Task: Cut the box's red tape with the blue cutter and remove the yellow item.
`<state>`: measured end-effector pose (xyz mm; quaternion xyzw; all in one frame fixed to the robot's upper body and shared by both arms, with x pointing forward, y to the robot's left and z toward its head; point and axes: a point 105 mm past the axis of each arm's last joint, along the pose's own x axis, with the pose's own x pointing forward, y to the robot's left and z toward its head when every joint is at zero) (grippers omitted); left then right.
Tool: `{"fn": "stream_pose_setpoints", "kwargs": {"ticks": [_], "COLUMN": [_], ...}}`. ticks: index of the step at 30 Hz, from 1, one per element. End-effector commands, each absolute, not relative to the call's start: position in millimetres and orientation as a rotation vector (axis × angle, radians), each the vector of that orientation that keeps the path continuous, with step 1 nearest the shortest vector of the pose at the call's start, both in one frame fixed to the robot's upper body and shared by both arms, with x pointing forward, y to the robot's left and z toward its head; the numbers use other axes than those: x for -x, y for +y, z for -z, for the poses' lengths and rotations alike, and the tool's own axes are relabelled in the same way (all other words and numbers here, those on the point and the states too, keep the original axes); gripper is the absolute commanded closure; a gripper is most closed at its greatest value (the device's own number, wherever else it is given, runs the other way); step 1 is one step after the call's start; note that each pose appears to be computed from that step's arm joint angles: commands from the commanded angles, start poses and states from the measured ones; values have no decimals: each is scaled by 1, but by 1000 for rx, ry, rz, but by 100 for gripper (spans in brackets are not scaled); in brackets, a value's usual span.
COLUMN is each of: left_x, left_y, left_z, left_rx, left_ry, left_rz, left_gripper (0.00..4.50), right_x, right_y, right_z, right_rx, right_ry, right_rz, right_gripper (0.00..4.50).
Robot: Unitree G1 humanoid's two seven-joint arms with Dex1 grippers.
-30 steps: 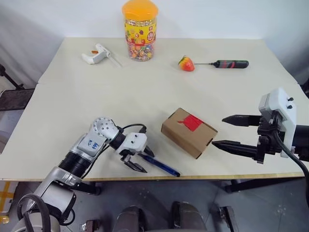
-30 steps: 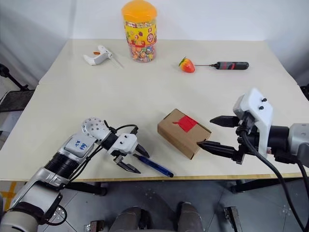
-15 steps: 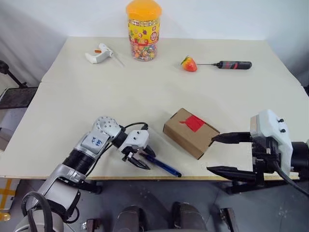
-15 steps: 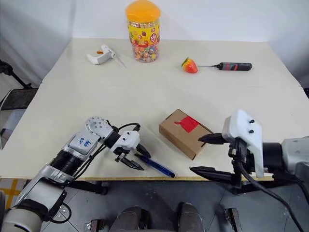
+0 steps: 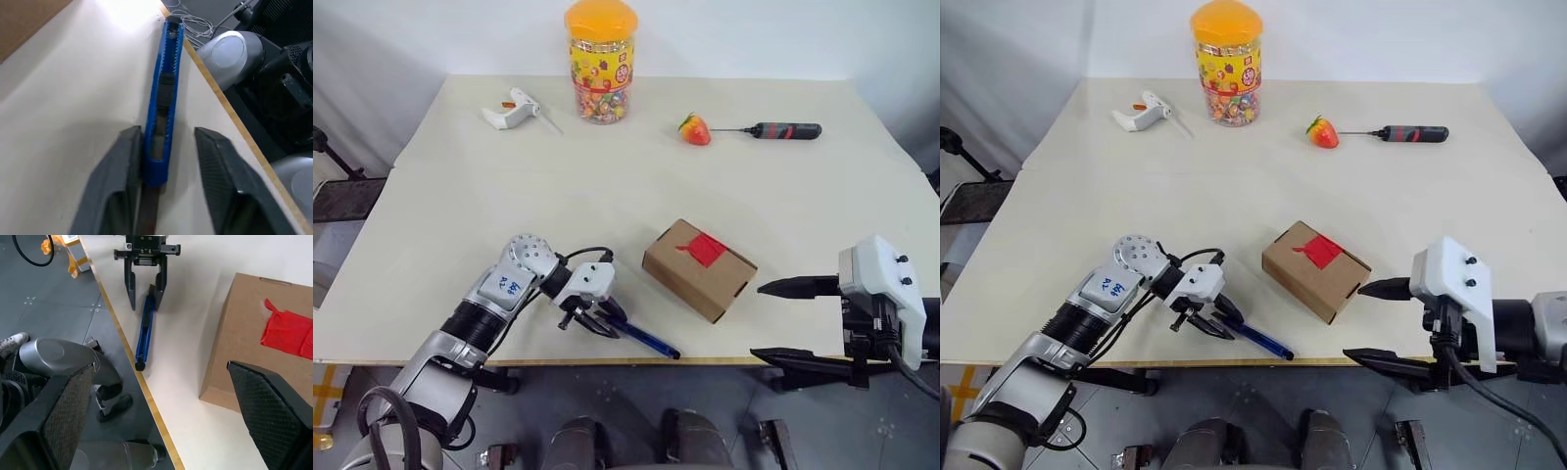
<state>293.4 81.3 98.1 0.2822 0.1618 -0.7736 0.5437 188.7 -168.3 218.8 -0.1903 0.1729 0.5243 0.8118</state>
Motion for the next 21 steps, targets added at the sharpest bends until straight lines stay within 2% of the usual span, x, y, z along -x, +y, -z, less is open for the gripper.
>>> {"fn": "stream_pose_setpoints", "kwargs": {"ticks": [1,3,6,7,11,21], "left_x": [-281,-282,-282,-282,-283,-283], "left_y": [93,94,93,93,92,90], "left_z": [-67,-67,-67,-67,-68,-69], "left_rx": [-664,-669,-670,-670,-670,-661], "left_ry": [573,568,565,566,552,540], "left_rz": [1870,1869,1863,1863,1853,1836], "left_gripper": [286,316,316,347,406,406], "right_x": [-190,-190,-191,-191,-193,-197], "right_y": [-170,-171,-172,-172,-172,-173], "right_z": [-227,-227,-227,-227,-228,-229], "right_rx": [445,446,449,450,453,459], "right_ry": [335,334,336,336,335,333], "right_rz": [-1101,-1097,-1094,-1093,-1091,-1086], "right_gripper": [0,0,0,0,0,0]}}
